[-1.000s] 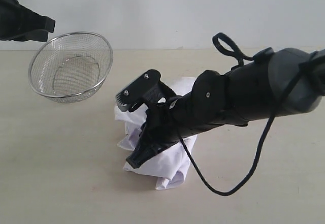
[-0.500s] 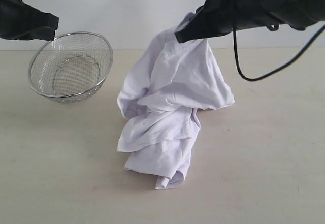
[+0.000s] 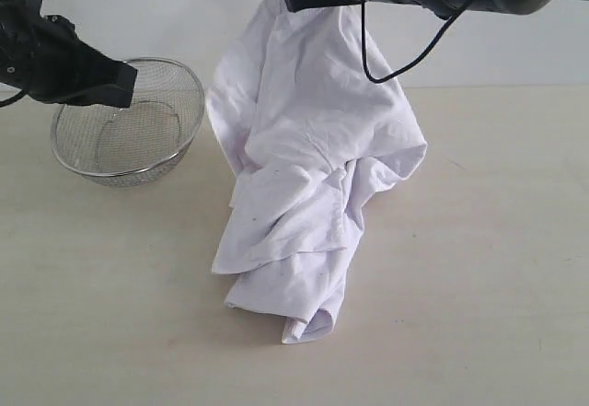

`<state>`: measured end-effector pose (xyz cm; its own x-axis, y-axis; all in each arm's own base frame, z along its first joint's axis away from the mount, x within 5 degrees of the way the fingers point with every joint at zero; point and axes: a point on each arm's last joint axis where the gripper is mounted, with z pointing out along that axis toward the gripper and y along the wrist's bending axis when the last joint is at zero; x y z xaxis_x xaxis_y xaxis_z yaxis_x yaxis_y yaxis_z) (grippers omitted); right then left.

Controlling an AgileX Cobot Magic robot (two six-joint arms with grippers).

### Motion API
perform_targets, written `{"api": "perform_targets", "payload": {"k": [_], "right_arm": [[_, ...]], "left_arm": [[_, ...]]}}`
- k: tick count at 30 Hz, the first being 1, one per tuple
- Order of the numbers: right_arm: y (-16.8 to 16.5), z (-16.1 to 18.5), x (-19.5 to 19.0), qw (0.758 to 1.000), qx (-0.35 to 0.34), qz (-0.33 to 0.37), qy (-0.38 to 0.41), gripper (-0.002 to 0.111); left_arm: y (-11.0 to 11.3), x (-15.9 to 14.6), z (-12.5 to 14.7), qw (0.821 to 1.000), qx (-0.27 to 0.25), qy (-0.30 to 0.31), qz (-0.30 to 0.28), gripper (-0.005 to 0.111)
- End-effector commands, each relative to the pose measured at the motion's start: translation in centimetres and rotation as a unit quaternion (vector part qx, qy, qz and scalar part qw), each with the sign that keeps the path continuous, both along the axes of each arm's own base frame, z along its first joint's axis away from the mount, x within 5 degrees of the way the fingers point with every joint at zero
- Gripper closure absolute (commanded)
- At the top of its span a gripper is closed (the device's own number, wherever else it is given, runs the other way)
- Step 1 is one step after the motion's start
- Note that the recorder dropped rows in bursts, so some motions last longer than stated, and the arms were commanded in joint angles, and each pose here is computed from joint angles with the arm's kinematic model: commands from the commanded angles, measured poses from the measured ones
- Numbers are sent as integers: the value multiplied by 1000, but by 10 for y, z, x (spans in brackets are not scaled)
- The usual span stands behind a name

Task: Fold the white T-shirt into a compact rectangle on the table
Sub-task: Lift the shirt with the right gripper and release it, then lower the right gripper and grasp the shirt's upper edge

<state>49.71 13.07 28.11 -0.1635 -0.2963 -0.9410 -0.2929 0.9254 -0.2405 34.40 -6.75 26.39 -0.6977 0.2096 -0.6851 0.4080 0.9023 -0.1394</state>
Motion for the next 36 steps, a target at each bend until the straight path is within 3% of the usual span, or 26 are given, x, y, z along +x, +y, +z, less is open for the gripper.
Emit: {"api": "perform_targets", "payload": {"k": [1, 3, 6, 9, 12, 14, 17, 22, 27, 31, 36], "right_arm": [[-8, 19, 10, 997, -2, -36, -72, 109], [-8, 24, 11, 997, 2, -27, -65, 107], [-10, 27, 11, 1000, 2, 1, -30, 96], [-14, 27, 12, 1000, 6, 0, -24, 72], [-18, 29, 13, 999, 12, -12, -36, 36], [-19, 31, 13, 999, 26, -18, -38, 26], [-19, 38, 9, 998, 61, -17, -26, 34], [-27, 45, -6, 996, 54, 35, 68, 71], [-64, 54, -30, 975, 85, 13, 207, 108], [-83, 45, -52, 941, 43, 16, 336, 108], [-60, 22, -74, 892, -5, 88, 443, 109]], "left_arm": [[-14, -4, -2, 1000, 3, 0, -30, 102], [-21, -6, -1, 999, 4, -2, -40, 102], [-27, -7, -1, 999, 8, -7, -52, 102], [-28, -7, -1, 998, 8, -7, -54, 102], [-28, -7, -1, 998, 8, -7, -54, 102], [-28, -7, -1, 998, 8, -7, -54, 102], [-28, -7, -1, 998, 13, -10, -59, 102], [-28, -7, -1, 998, 16, -11, -61, 102], [-28, -7, -1, 998, 20, -13, -65, 102], [-27, -7, -2, 997, 28, -17, -66, 102], [-27, -11, -8, 997, 25, 0, -67, 102]]}}
